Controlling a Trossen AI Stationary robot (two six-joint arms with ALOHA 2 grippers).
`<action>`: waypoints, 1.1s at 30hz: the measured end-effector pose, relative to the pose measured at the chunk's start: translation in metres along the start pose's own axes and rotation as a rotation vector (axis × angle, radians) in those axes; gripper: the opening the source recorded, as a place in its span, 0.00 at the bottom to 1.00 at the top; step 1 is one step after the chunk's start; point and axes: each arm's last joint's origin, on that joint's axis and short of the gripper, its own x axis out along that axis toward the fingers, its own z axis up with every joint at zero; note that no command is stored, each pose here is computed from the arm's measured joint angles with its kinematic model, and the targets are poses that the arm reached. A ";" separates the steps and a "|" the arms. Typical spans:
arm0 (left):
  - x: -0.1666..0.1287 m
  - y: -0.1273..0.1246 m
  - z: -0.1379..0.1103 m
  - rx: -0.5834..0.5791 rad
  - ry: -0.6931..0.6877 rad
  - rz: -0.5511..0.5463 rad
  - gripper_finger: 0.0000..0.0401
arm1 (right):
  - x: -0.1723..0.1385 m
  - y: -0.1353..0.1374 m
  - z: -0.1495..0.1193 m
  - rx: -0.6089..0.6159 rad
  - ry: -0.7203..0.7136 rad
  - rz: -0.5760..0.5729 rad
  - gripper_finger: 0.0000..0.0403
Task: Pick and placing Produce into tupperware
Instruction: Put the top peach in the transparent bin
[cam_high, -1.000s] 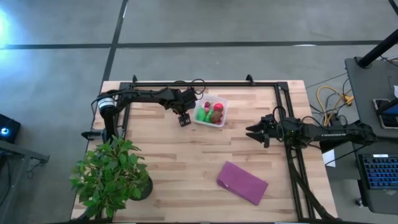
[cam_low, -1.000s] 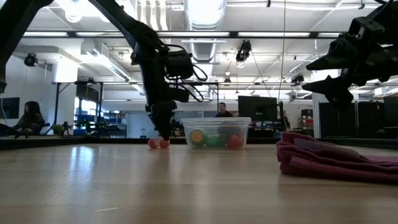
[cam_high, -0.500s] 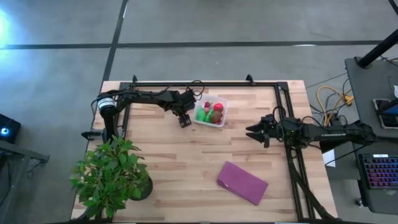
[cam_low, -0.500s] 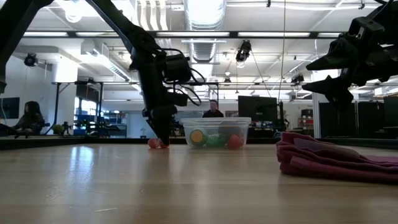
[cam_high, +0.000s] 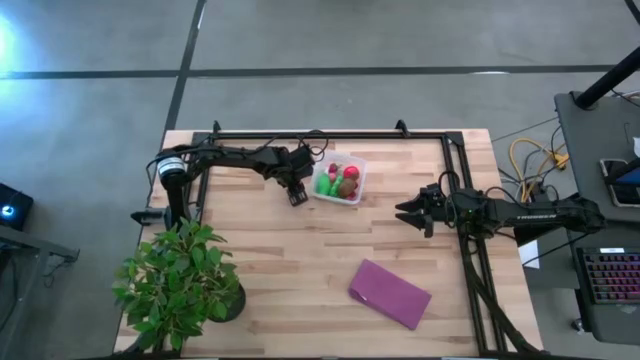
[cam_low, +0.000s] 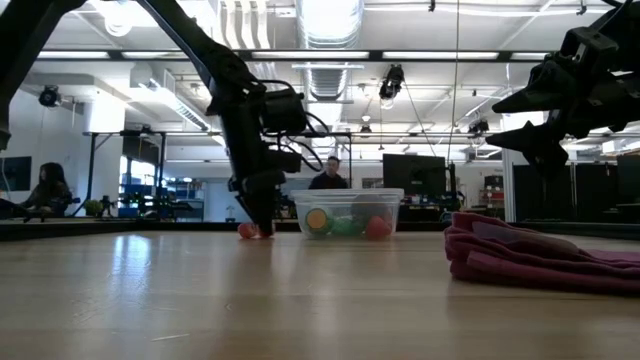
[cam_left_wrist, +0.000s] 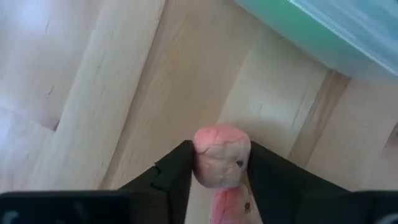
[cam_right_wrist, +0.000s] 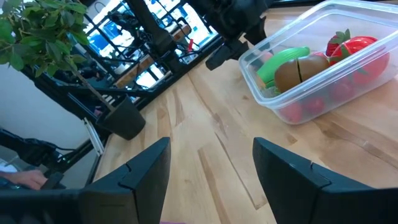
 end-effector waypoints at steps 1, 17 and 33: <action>0.000 0.000 0.000 -0.001 -0.002 0.000 0.31 | 0.000 0.000 0.000 0.000 0.000 0.000 0.54; -0.031 0.002 0.017 -0.065 -0.106 0.002 0.23 | 0.000 0.000 0.000 0.000 0.000 0.000 0.54; -0.059 -0.022 0.067 -0.041 -0.388 -0.043 0.36 | 0.000 0.000 0.000 0.000 0.004 -0.003 0.54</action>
